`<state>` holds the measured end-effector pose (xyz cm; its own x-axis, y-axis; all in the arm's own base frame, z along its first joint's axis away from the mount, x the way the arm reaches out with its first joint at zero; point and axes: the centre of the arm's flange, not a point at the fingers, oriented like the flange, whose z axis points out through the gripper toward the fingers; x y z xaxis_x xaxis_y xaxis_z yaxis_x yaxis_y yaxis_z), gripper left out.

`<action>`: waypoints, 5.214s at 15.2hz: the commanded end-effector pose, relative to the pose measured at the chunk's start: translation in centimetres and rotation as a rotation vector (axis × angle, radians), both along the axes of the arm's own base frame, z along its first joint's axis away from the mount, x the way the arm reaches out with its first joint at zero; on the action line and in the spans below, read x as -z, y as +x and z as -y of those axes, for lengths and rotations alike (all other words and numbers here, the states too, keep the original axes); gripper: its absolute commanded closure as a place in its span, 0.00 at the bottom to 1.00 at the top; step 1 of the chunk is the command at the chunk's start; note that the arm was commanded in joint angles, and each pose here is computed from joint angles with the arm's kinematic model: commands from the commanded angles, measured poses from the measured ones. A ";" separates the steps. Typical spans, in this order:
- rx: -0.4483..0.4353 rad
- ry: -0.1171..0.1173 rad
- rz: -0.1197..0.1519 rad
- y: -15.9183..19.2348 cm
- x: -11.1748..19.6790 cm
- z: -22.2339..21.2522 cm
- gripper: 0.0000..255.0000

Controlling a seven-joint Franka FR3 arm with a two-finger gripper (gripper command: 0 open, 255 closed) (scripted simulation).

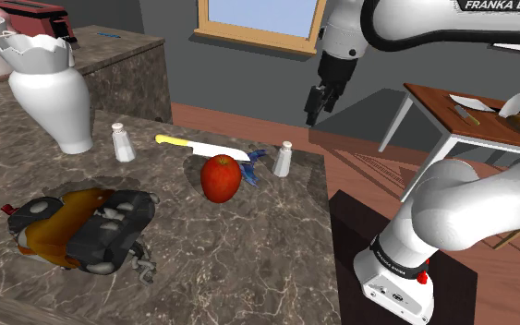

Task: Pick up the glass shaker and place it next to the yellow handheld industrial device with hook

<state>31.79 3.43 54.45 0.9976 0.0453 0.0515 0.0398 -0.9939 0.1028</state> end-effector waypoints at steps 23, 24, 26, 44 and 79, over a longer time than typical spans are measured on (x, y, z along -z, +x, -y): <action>-0.123 0.029 0.097 4.4 11.3 -3.5 1.00; -0.123 0.029 0.097 4.4 11.3 -3.5 1.00; -0.123 0.029 0.097 4.3 11.3 -3.5 1.00; -0.123 0.029 0.097 4.4 4.9 -3.5 1.00; -0.123 0.029 0.097 4.4 -13.5 -3.5 1.00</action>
